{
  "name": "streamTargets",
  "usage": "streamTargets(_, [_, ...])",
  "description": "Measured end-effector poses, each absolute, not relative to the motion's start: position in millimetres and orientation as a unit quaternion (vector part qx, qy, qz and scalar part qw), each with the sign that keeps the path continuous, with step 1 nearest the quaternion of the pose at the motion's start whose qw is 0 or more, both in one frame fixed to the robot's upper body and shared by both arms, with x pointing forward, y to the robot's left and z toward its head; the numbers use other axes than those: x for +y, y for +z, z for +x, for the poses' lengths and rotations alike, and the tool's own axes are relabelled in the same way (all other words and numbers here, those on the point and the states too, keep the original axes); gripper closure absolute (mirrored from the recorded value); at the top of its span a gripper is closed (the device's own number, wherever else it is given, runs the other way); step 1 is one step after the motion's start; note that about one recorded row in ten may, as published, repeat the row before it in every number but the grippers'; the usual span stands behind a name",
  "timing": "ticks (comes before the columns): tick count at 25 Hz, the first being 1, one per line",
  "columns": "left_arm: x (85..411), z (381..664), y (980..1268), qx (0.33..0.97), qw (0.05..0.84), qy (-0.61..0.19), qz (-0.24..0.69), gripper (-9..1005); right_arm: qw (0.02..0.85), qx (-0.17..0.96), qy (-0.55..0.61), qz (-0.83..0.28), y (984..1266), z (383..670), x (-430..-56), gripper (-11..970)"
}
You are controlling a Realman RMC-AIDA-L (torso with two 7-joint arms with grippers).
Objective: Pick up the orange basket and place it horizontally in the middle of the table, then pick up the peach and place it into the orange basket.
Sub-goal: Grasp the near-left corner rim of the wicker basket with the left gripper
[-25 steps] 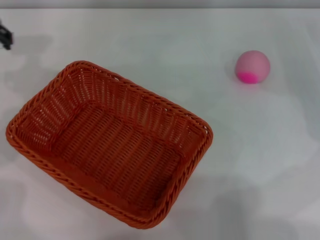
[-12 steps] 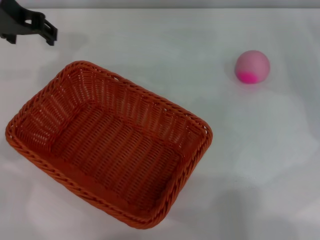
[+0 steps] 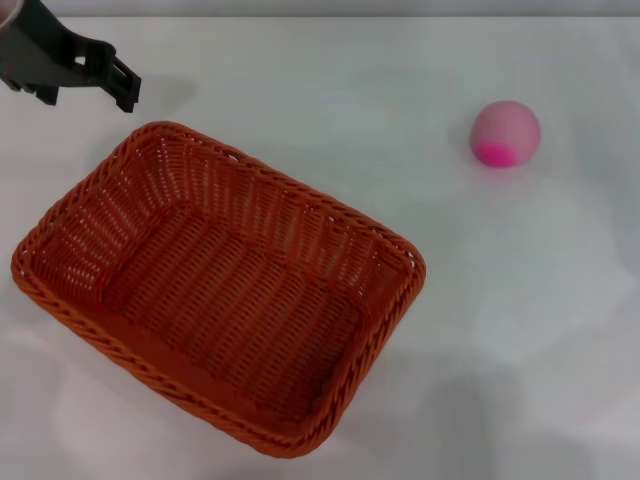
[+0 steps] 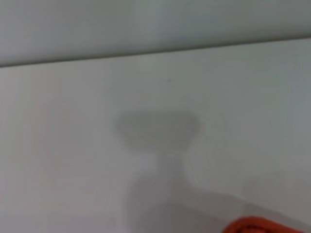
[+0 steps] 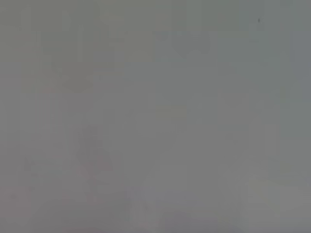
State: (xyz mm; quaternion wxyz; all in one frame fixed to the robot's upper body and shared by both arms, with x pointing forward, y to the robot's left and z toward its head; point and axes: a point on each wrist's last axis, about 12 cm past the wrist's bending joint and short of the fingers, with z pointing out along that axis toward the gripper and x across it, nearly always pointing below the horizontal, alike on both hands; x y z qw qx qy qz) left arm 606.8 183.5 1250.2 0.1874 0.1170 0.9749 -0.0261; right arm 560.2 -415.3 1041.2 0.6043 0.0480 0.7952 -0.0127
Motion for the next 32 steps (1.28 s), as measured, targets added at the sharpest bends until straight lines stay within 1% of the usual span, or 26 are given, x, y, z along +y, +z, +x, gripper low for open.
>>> streamTargets(9, [184,596,1240,0.981,0.147,-0.024,0.125,209,0.602,0.797,-0.02,0.054,1043,562,-418,555])
streamTargets(19, [198,587,1224,0.989,0.101,-0.002,0.112,207,0.6,0.797,-0.023,0.062,1045,563,-423,555])
streamTargets(25, [204,586,1220,0.989,0.102,0.0,0.105,204,0.6,0.798,-0.023,0.061,1045,563,-424,555])
streamTargets(32, [200,588,1215,0.986,0.119,0.008,0.116,201,0.599,0.799,-0.022,0.058,1045,563,-423,555])
